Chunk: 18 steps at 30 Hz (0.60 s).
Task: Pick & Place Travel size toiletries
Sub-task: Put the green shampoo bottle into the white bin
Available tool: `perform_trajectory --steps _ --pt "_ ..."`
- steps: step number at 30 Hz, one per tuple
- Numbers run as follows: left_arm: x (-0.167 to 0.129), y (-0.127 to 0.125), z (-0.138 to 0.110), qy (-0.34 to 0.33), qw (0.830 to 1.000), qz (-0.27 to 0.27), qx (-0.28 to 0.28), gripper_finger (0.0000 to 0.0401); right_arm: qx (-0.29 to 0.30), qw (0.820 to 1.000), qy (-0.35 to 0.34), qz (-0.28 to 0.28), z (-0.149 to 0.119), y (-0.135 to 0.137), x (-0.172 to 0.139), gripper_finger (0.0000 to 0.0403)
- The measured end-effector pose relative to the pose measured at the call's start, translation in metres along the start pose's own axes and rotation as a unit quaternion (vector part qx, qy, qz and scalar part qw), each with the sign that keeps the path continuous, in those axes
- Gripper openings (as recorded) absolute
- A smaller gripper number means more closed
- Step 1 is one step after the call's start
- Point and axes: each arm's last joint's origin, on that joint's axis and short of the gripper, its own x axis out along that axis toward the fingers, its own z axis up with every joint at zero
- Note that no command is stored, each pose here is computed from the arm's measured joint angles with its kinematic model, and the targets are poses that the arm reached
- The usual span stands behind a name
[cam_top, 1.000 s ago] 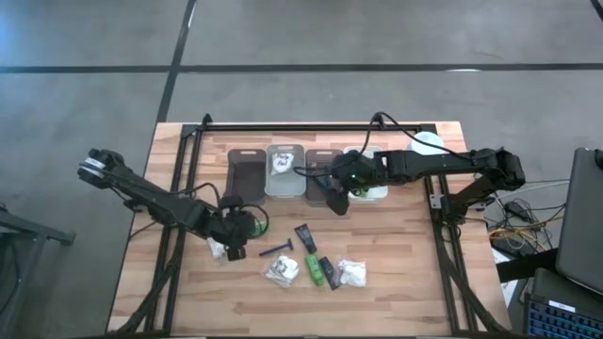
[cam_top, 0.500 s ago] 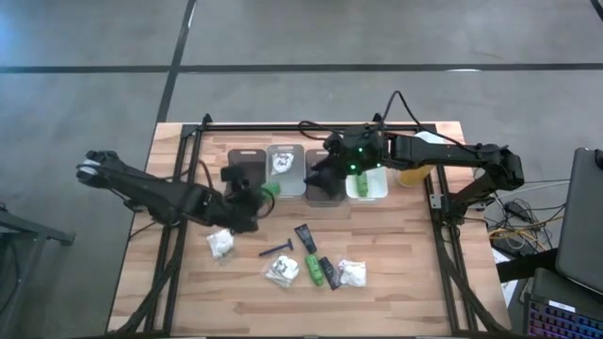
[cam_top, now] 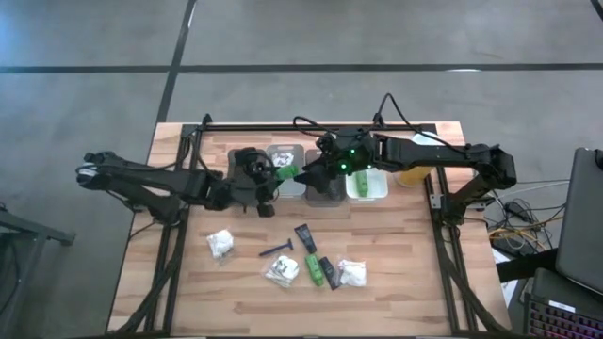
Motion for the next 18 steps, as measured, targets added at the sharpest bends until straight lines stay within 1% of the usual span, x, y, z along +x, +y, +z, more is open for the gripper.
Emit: perform_trajectory --steps 6,10,12,18 --pt "0.008 -0.002 -0.002 0.012 1.000 0.000 0.005 0.0156 0.019 1.000 -0.007 0.002 0.003 -0.002 0.001 0.0322" --pt "0.013 -0.006 -0.001 0.010 1.000 -0.009 0.010 0.0156 0.030 1.000 -0.006 -0.002 0.001 -0.006 0.009 0.0312" --pt "0.014 -0.006 -0.001 0.007 1.000 -0.009 0.013 0.0156 0.031 0.999 -0.012 0.004 0.002 -0.006 0.014 0.0308" --pt "0.016 -0.005 -0.001 0.010 1.000 -0.005 0.011 0.0156 0.033 0.999 -0.012 0.004 0.002 -0.006 0.013 0.0292"
